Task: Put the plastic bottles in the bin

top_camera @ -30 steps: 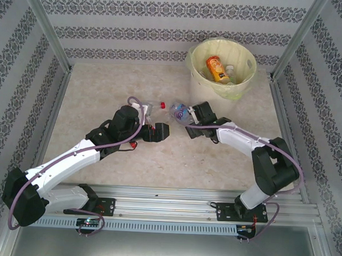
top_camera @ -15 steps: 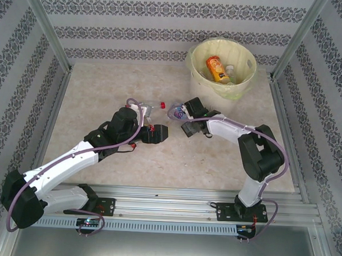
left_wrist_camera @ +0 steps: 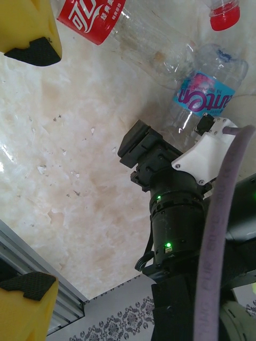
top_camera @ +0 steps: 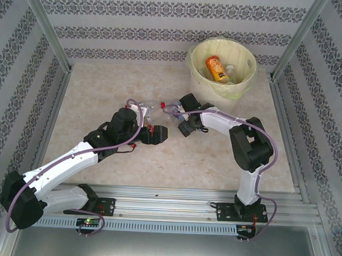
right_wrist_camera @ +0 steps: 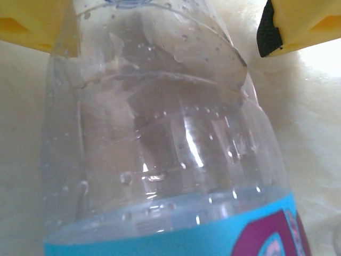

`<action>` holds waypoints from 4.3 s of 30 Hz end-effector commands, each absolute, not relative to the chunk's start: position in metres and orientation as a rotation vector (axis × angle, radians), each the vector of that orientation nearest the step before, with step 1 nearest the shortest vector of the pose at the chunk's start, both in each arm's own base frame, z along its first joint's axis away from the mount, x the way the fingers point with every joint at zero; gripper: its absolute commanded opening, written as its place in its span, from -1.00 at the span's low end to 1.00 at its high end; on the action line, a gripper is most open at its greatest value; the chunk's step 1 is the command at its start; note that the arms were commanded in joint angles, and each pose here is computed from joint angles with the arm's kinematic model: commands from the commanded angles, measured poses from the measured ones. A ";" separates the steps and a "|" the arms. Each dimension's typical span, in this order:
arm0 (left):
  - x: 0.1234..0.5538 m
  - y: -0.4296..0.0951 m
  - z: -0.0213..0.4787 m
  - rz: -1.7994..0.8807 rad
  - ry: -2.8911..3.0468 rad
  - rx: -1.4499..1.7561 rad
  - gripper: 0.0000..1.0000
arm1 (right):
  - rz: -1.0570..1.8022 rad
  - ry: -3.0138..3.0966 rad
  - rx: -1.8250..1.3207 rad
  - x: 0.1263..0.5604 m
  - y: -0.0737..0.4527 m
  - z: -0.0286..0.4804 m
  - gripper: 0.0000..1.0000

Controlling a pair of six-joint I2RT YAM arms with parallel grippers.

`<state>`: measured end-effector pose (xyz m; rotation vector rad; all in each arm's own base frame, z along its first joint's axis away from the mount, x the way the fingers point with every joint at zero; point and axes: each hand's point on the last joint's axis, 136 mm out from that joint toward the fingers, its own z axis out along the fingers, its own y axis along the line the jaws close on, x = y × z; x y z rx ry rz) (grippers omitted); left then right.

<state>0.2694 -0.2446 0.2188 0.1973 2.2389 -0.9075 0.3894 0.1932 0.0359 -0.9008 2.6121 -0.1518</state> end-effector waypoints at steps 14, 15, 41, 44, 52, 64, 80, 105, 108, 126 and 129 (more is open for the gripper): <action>0.263 -0.228 0.229 -0.859 2.220 0.200 1.00 | -0.012 2.722 -0.925 0.383 0.197 0.027 0.42; 0.263 -0.228 0.230 -0.862 2.219 0.200 1.00 | -0.013 2.725 -0.927 0.383 0.197 0.027 0.38; 0.320 -0.222 0.319 -1.246 1.810 0.396 1.00 | 0.048 2.719 -0.743 0.320 0.200 0.084 -0.24; 0.324 -0.216 0.318 -1.279 1.772 0.387 1.00 | 0.122 2.687 -0.666 0.309 0.203 0.107 -0.24; 0.310 -0.209 0.329 -1.252 1.720 0.440 1.00 | 0.329 2.598 -0.490 0.282 0.202 0.175 -0.24; 0.313 -0.209 0.324 -1.278 1.724 0.413 1.00 | 0.471 2.349 -0.329 0.297 0.197 0.312 -0.24; 0.312 -0.206 0.316 -1.210 1.754 0.432 1.00 | 0.353 2.309 -0.103 0.409 0.120 0.369 -0.20; 0.308 -0.195 0.297 -1.117 1.865 0.390 1.00 | 0.149 2.406 0.027 0.453 0.065 0.340 0.50; 0.303 -0.189 0.289 -1.070 1.926 0.372 1.00 | 0.169 2.387 0.017 0.448 0.067 0.344 0.51; 0.276 -0.166 0.204 -0.697 2.430 0.364 0.91 | 0.759 2.205 -0.111 0.298 0.139 0.315 0.71; 0.278 -0.165 0.184 -0.572 2.544 0.422 0.85 | 0.873 2.202 -0.138 0.271 0.154 0.307 0.82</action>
